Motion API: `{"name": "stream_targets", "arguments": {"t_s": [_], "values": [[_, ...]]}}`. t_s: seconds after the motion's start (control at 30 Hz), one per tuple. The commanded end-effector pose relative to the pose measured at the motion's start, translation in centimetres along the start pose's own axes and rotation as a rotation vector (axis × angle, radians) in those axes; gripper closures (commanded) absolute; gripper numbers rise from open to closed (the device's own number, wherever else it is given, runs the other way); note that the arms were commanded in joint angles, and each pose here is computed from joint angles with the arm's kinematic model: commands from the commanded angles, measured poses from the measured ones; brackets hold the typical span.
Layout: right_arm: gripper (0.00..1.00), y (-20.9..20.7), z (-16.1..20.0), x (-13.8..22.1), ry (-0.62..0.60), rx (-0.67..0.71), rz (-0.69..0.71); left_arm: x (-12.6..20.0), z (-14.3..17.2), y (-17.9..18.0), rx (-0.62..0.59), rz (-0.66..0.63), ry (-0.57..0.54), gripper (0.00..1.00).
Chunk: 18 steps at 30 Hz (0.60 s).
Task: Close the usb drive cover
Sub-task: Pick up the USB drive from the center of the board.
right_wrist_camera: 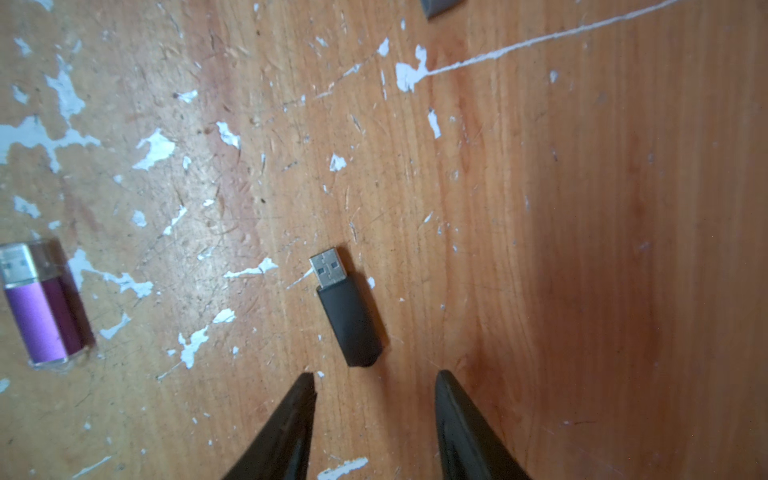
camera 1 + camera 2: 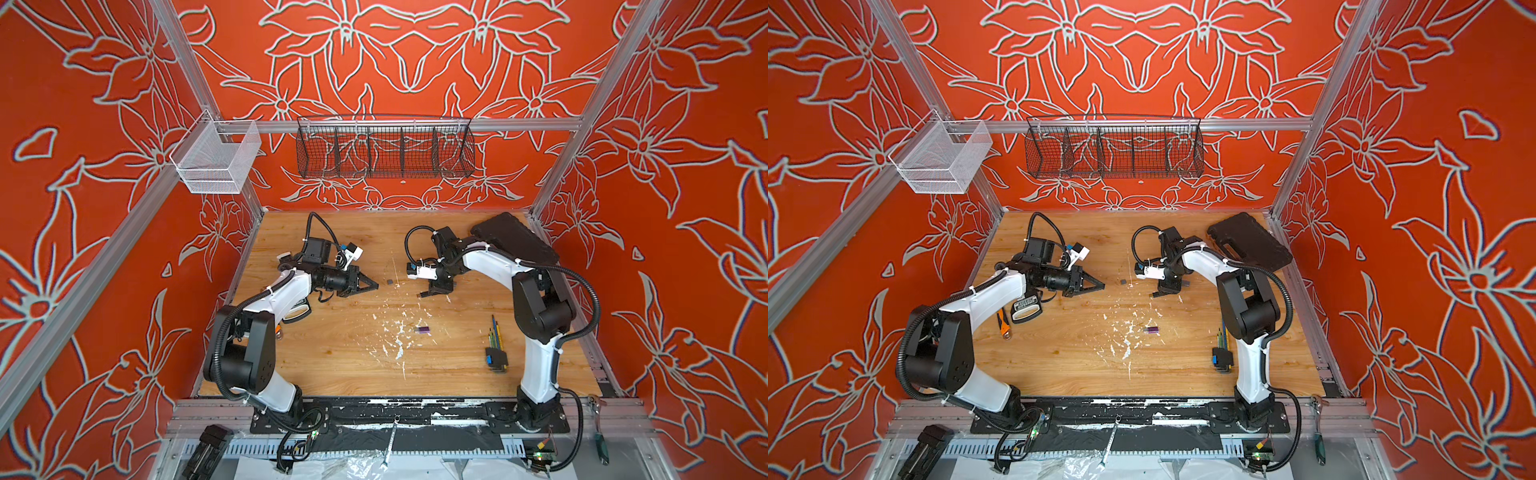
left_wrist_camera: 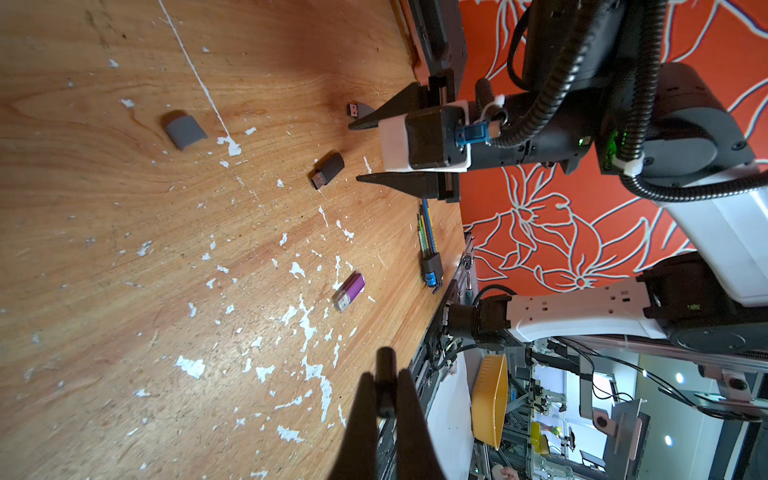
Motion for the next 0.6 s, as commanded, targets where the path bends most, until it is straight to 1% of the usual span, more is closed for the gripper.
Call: {"name": "stream_targets", "arguments": {"t_s": [0.0, 0.2, 0.43, 0.57], "values": [[0.5, 0.4, -0.3, -0.2, -0.028, 0.023, -0.057, -0.1, -0.3, -0.4, -0.004, 0.005, 0.007, 1.0], [0.49, 0.4, -0.3, -1.1, -0.034, 0.022, -0.075, -0.3, -0.4, -0.3, -0.001, 0.006, 0.009, 1.0], [0.52, 0.3, -0.5, -1.9, -0.022, 0.04, -0.085, -0.4, -0.4, 0.0, 0.01, 0.002, 0.016, 1.0], [0.54, 1.1, -0.9, -2.1, -0.04, 0.057, -0.139, -0.4, -0.4, 0.1, 0.011, 0.003, 0.017, 1.0]]}}
Point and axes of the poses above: each gripper's point midway between its finger pads, its own x axis back along the fingers, its own y axis along the line the jaws close on, z = x × y, the point moved 5 cm from there along x, back along the fingers, and after that the axes turned 7 degrees about x, right-handed, at the moved point
